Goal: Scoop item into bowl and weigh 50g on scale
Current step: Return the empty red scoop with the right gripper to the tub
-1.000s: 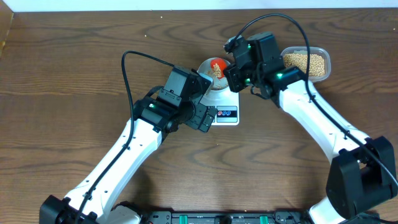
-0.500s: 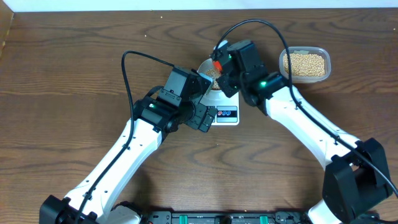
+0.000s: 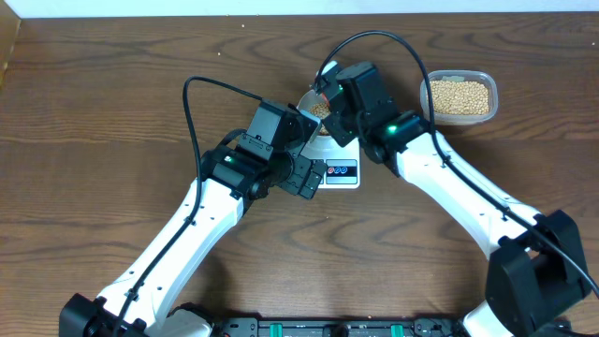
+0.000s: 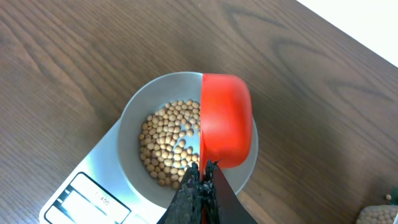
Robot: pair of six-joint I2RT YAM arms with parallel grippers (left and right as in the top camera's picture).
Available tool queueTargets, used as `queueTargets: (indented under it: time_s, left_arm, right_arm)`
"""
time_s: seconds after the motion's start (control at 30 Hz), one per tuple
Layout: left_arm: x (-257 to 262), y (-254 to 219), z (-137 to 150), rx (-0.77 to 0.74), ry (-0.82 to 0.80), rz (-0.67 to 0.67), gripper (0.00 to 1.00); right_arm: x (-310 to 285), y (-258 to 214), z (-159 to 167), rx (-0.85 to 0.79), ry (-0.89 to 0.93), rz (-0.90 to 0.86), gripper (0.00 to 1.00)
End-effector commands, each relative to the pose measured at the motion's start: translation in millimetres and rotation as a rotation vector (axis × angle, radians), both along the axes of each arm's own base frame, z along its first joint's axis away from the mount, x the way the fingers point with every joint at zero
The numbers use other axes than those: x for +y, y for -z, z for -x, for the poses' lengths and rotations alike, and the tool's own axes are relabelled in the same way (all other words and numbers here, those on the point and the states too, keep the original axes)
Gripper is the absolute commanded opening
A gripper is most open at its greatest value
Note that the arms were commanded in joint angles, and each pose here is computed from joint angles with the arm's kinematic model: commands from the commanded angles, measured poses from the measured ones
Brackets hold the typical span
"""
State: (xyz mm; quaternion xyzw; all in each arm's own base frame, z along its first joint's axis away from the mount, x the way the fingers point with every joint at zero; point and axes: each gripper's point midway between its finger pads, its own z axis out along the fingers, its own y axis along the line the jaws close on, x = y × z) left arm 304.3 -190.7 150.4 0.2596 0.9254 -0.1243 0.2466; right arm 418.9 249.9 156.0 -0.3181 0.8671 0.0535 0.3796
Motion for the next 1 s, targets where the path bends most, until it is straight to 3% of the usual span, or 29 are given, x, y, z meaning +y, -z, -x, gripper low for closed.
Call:
queueTargets:
  time_s: [0.0,0.5,0.77,0.97]
  left_arm:
    - [0.4,-3.8,-0.2,-0.008,0.005,0.009,0.98]
    - [0.4,-3.8,-0.2,-0.008,0.005,0.009,0.98]
    - [0.4,-3.8,-0.2,-0.008,0.005,0.009,0.98]
    - [0.4,-3.8,-0.2,-0.008,0.005,0.009,0.98]
  right_arm:
    - [-5.3,-31.9,-1.1,-0.031,0.001,-0.086,0.01]
    - [-70.1,-78.6,1.6,0.121,0.013,-0.454,0.01]
    - [-161.6,-68.0,-7.1,0.17,0.251,-0.461,0.01]
    - [-239.8,-46.1,-7.3,0.179,0.496,-0.347,0.01]
